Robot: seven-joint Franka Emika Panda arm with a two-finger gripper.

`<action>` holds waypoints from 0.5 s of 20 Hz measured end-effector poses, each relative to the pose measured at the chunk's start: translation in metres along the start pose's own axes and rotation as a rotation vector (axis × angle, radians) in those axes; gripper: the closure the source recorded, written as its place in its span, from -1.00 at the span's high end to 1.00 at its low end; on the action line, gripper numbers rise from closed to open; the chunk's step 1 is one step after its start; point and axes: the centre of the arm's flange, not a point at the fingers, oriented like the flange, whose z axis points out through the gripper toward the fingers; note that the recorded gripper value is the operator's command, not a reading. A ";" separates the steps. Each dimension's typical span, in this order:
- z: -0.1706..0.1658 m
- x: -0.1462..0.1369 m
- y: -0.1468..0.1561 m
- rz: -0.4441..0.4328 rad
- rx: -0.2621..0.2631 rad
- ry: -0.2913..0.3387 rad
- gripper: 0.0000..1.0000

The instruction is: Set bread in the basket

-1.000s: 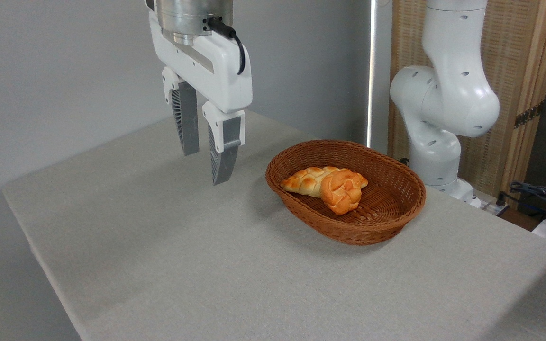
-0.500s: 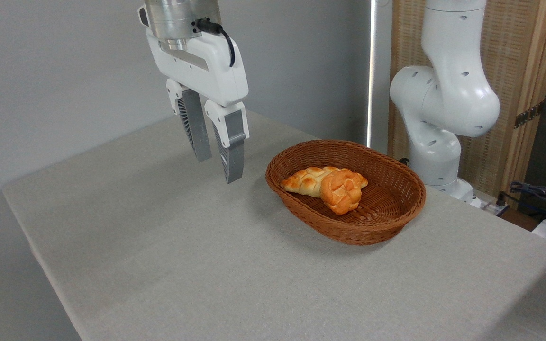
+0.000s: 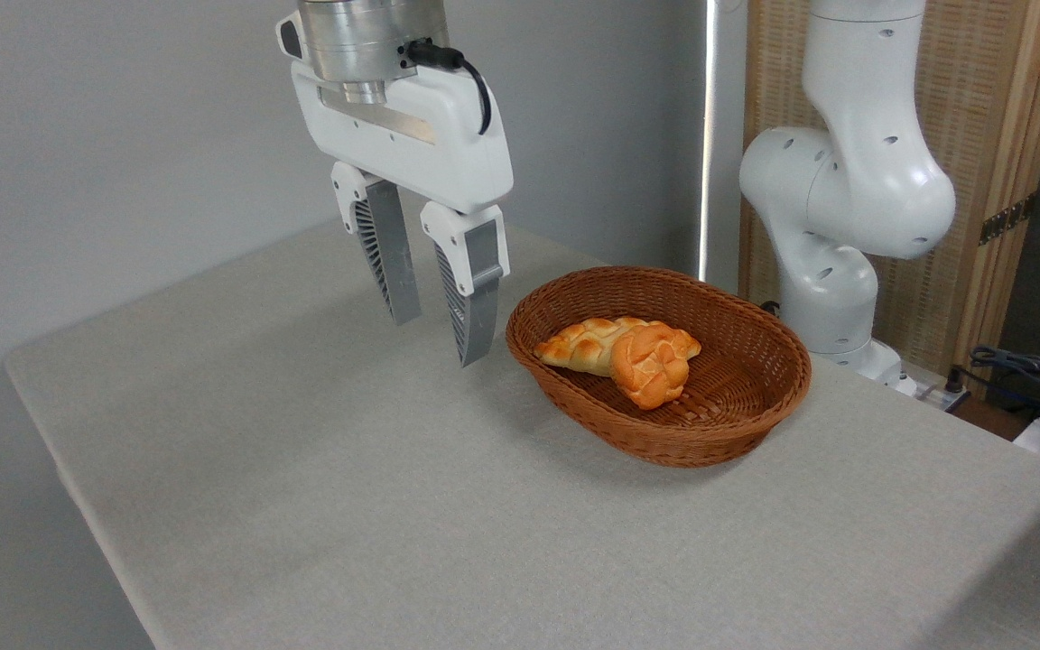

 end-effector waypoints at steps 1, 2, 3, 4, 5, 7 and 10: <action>0.000 0.000 0.000 -0.001 0.000 0.000 1.00; 0.000 0.000 0.000 -0.001 0.000 0.000 1.00; 0.000 0.001 0.001 0.001 0.001 -0.001 1.00; 0.000 0.001 0.002 0.003 0.002 -0.001 1.00; 0.000 0.002 0.003 0.005 0.002 -0.002 1.00; 0.000 0.003 0.003 0.006 0.002 -0.002 1.00; 0.001 0.002 0.003 0.004 -0.005 -0.010 1.00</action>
